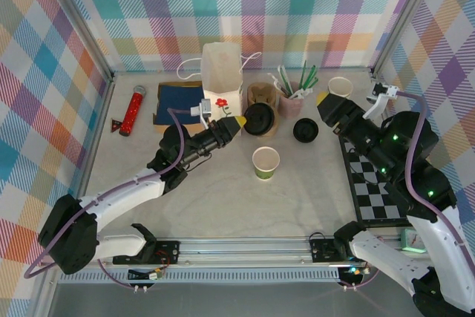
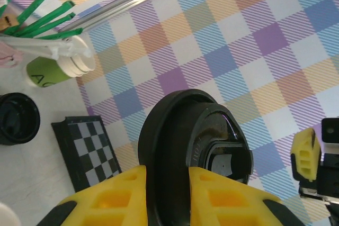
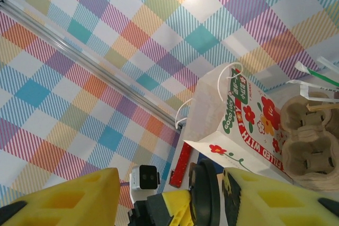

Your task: Pack the takeout coffee

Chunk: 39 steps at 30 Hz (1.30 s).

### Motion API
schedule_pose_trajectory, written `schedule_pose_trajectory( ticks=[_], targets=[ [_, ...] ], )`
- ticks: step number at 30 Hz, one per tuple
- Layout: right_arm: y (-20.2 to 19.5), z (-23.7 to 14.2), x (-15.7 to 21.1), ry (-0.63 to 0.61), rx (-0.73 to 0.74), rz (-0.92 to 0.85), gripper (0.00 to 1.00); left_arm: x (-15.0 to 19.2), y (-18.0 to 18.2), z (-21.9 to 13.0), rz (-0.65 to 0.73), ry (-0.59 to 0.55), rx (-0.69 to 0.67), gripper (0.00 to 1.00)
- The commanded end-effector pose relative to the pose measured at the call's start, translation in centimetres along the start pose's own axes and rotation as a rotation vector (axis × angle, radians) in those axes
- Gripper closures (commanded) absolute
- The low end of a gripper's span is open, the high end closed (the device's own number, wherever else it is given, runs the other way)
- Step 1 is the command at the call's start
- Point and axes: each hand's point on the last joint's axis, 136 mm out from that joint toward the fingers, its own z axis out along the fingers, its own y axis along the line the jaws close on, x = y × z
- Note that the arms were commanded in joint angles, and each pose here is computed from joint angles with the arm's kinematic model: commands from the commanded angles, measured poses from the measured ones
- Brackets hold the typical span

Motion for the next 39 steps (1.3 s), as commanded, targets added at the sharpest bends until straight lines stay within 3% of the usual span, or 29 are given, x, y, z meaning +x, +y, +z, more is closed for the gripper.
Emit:
schedule_pose_trajectory(
  ticks=[1, 39],
  targets=[
    [-0.4, -0.2, -0.1, -0.012, 0.012, -0.018, 0.46, 1.0, 0.6, -0.7, 0.025, 0.020, -0.019, 0.78],
    [-2.7, -0.1, 0.9, -0.014, 0.084, -0.020, 0.47, 5.7, 9.3, 0.8, 0.085, 0.144, -0.291, 0.79]
  ],
)
